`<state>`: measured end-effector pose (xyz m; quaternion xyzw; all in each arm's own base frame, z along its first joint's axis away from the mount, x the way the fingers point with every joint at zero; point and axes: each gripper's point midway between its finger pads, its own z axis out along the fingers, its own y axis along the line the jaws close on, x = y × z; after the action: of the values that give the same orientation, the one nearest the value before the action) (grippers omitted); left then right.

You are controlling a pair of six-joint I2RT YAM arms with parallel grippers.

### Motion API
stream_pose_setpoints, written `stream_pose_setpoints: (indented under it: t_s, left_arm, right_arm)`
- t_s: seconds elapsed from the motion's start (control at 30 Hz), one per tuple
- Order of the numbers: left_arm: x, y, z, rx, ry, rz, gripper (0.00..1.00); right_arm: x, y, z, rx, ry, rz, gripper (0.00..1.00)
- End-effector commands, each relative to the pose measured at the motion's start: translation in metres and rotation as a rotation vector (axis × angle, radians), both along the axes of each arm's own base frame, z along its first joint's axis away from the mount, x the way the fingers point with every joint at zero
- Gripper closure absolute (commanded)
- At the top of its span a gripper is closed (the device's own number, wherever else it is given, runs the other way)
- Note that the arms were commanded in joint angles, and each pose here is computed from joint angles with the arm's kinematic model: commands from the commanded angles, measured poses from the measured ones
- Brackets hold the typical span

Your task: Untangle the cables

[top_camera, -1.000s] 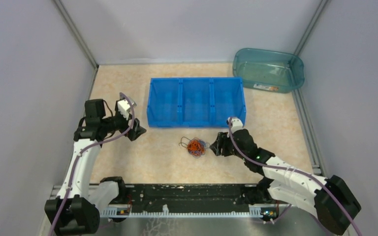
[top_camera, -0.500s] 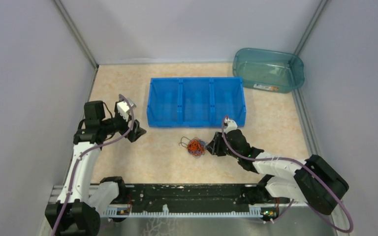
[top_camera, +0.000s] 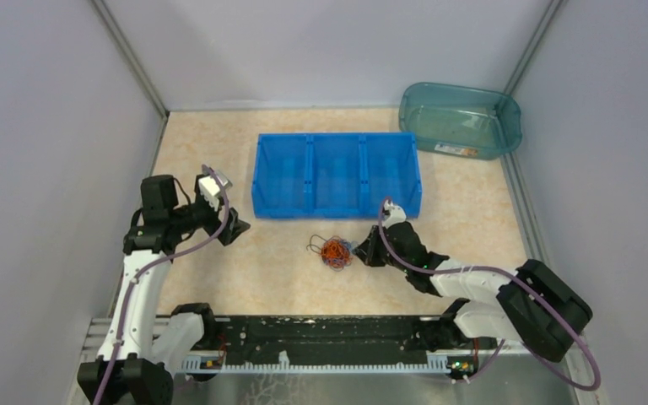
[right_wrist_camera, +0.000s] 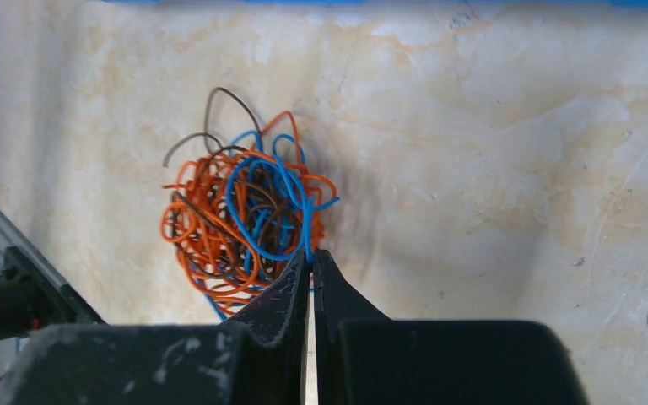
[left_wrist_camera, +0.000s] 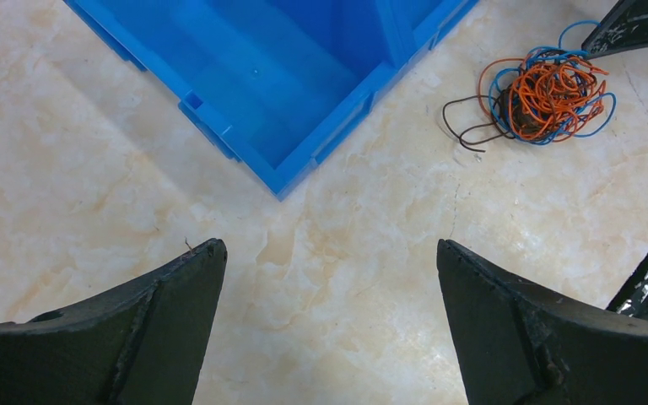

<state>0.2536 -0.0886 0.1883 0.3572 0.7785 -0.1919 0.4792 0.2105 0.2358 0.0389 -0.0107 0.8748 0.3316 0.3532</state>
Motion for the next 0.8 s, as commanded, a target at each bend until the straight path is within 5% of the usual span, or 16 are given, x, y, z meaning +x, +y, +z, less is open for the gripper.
stream_pose_setpoints:
  t_s: [0.0, 0.37, 0.77]
  left_arm:
    - [-0.006, -0.004, 0.010, -0.002, -0.033, -0.039, 0.00]
    - [-0.019, -0.014, 0.030, -0.031, -0.054, -0.109, 0.00]
    - [-0.061, -0.037, 0.052, -0.077, -0.144, -0.302, 0.00]
  right_arm:
    - [0.015, 0.013, 0.054, 0.097, -0.148, 0.004, 1.00]
    - [0.005, 0.019, 0.115, 0.080, -0.317, 0.133, 1.00]
    - [-0.049, 0.100, 0.202, 0.222, -0.451, 0.478, 1.00]
